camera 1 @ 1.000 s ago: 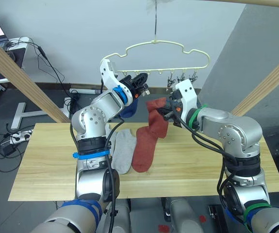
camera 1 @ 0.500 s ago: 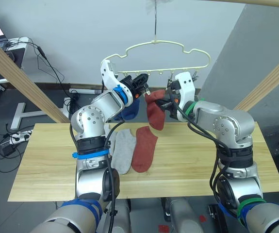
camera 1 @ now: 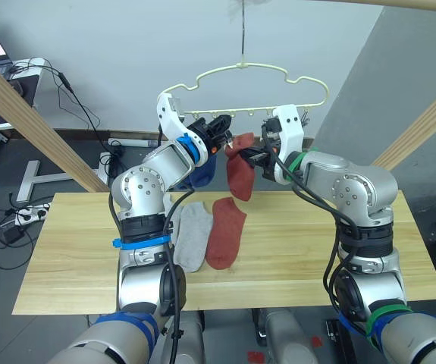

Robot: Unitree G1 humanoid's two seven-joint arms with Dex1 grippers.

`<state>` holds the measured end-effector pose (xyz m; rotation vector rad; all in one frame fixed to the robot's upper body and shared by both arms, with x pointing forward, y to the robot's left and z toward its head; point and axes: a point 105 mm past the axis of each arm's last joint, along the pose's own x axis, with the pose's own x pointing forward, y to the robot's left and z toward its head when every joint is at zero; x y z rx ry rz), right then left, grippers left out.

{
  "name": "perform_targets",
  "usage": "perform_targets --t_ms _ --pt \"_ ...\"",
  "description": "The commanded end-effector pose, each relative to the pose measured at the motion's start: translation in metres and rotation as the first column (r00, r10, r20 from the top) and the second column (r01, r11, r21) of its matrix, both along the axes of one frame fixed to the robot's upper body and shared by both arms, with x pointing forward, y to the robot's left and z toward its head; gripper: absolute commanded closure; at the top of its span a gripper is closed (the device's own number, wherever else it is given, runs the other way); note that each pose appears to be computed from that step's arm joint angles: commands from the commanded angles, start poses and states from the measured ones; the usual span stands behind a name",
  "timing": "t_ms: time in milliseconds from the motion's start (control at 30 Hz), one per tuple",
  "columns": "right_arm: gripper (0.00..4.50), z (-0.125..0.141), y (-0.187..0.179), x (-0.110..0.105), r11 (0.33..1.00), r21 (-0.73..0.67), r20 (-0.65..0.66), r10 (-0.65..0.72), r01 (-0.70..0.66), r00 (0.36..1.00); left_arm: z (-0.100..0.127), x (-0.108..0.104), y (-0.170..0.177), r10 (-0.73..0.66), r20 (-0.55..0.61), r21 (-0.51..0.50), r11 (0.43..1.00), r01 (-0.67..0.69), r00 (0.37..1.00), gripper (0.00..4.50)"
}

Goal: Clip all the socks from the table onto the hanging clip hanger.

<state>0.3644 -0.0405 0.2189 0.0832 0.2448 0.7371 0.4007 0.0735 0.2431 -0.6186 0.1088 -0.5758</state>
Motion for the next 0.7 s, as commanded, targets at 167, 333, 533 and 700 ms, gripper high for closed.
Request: perform_targets --t_ms 167,333,533,700 --pt "4.5 0.022 0.007 -0.009 0.999 0.03 0.074 0.042 -0.044 0.996 0.005 -0.003 -0.001 -0.001 0.032 0.004 1.0 0.001 0.999 2.55" --pt "4.5 0.02 0.007 -0.01 0.999 0.03 0.069 0.044 -0.046 0.997 0.005 -0.006 -0.004 -0.024 0.03 -0.001 1.0 0.024 0.999 1.67" --pt "3.95 0.014 0.004 -0.013 0.999 0.003 0.052 0.045 -0.046 0.998 0.008 -0.012 -0.004 -0.062 0.072 0.048 0.997 0.059 0.995 1.63" --pt "2.29 0.007 0.0 -0.013 0.999 -0.035 0.048 0.032 -0.03 0.998 0.0 -0.026 -0.002 -0.143 0.137 0.216 0.97 0.111 0.98 1.63"
